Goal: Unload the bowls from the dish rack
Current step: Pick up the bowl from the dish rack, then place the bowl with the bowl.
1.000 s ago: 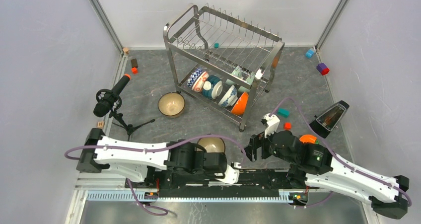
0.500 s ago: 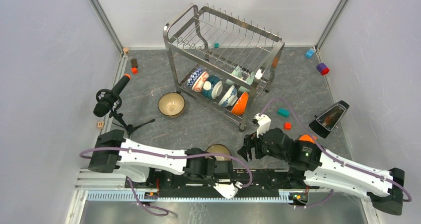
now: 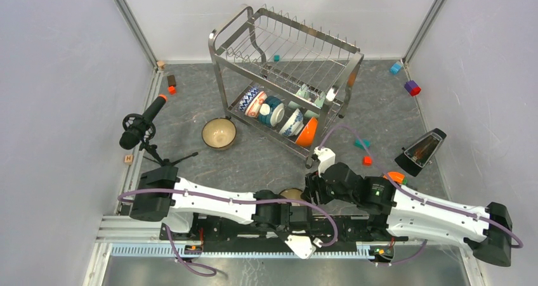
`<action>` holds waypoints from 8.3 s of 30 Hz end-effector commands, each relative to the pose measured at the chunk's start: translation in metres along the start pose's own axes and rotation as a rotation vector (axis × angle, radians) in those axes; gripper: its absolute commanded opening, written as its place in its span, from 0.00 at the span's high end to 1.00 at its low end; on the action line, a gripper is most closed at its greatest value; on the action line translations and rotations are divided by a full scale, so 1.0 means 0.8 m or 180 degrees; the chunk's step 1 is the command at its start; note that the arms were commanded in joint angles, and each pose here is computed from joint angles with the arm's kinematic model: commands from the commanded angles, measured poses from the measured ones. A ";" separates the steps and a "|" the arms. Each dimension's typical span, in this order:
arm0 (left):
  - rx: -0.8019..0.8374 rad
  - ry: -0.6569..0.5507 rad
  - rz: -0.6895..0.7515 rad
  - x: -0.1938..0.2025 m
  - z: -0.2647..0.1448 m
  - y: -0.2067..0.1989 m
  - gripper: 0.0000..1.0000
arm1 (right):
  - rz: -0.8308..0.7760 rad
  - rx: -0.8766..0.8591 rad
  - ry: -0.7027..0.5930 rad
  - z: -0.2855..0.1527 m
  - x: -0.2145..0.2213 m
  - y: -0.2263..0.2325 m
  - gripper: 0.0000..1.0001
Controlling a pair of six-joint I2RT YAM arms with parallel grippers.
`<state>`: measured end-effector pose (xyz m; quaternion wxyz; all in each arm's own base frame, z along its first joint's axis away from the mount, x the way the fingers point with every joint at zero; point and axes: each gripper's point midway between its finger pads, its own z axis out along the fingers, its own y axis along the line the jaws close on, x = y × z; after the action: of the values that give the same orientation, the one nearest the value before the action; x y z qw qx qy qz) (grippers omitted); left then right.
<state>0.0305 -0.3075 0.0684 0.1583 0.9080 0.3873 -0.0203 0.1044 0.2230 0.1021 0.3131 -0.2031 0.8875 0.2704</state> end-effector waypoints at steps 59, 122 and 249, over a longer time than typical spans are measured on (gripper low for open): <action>-0.1713 -0.2280 -0.4989 -0.063 -0.095 0.132 0.04 | 0.0041 0.0464 -0.0564 0.003 -0.001 -0.050 1.00; -0.2499 -0.1120 -0.6476 0.014 -0.007 0.123 0.98 | 0.0119 0.0163 -0.0569 -0.006 -0.023 -0.014 0.56; -0.3830 -0.0098 -0.8869 0.503 -0.096 0.072 0.89 | 0.0011 -0.0259 -0.1216 0.013 0.004 -0.038 0.02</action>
<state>0.3253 -0.0365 0.0814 0.3212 -0.3746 0.8695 0.0224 0.1220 0.1994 0.0764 0.4608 -0.1565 0.8096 0.3282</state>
